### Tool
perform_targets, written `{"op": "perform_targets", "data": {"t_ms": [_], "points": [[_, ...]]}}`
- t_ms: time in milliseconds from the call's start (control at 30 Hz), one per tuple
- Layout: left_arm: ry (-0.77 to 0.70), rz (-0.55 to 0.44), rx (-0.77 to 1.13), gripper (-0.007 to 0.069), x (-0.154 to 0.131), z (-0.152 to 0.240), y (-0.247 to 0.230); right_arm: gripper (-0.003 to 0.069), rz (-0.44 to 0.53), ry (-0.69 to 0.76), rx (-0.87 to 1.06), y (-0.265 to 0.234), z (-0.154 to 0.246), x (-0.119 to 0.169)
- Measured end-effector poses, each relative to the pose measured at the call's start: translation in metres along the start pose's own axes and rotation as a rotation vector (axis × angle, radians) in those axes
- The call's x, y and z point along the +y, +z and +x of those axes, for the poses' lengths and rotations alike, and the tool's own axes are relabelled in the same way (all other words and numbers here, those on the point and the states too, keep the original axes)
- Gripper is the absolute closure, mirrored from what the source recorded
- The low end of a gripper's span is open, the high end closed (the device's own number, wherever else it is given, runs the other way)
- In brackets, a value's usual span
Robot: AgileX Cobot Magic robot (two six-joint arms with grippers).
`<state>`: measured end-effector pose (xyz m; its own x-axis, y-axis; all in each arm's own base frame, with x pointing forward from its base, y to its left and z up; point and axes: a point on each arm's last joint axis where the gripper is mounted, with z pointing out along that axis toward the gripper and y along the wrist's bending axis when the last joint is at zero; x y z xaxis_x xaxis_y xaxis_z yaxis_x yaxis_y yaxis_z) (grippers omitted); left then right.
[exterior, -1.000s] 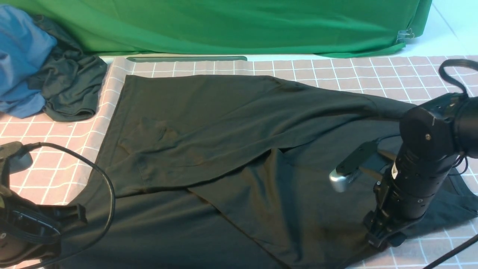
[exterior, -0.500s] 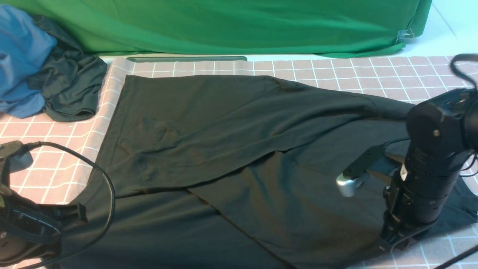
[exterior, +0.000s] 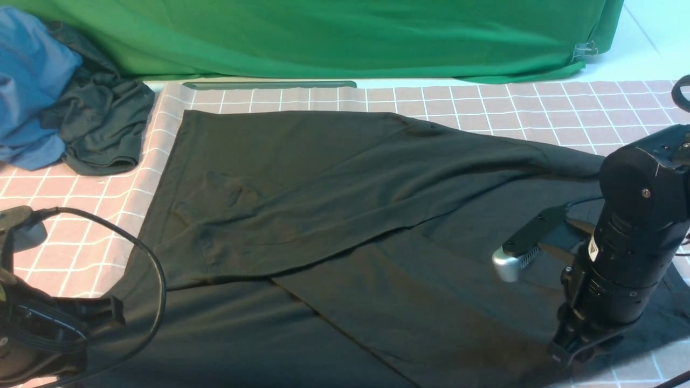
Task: Fold a long-sleeved shirt over a pink coffee tablecloth.
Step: 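Grasp the near edge of the shirt at its hem and shoulder corners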
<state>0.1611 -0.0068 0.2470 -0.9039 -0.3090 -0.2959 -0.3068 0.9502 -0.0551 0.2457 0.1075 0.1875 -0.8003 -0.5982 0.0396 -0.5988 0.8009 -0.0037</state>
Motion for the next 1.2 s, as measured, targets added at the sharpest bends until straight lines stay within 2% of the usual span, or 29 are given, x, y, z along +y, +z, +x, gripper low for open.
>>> {"op": "perform_targets", "data": {"t_ms": [133,200,267,500,900,1000,1200], "points": [[0.000,0.000,0.000,0.0595,0.000,0.000,0.000,0.0169,-0.006,-0.001,0.058,0.000,0.007,0.001],[-0.001,0.000,0.000,0.0595,0.000,0.000,0.000,0.0111,-0.015,-0.001,0.098,0.002,0.017,0.003],[-0.002,0.000,0.001,0.0595,0.000,0.000,0.000,0.0091,-0.013,-0.004,0.095,0.008,0.027,0.006],[-0.005,0.014,-0.019,0.0595,-0.001,-0.002,0.000,0.0078,0.033,-0.023,-0.044,0.037,0.036,0.007],[-0.016,0.034,-0.021,0.0595,-0.003,-0.002,0.000,0.0077,0.054,0.045,-0.021,0.024,0.037,0.008],[-0.017,0.035,-0.020,0.0595,-0.003,-0.002,0.000,0.0077,0.064,0.006,-0.072,0.010,0.036,0.019],[-0.019,0.040,-0.023,0.0595,-0.004,-0.002,0.000,0.0077,0.067,-0.209,-0.241,-0.006,0.028,0.070]]}}
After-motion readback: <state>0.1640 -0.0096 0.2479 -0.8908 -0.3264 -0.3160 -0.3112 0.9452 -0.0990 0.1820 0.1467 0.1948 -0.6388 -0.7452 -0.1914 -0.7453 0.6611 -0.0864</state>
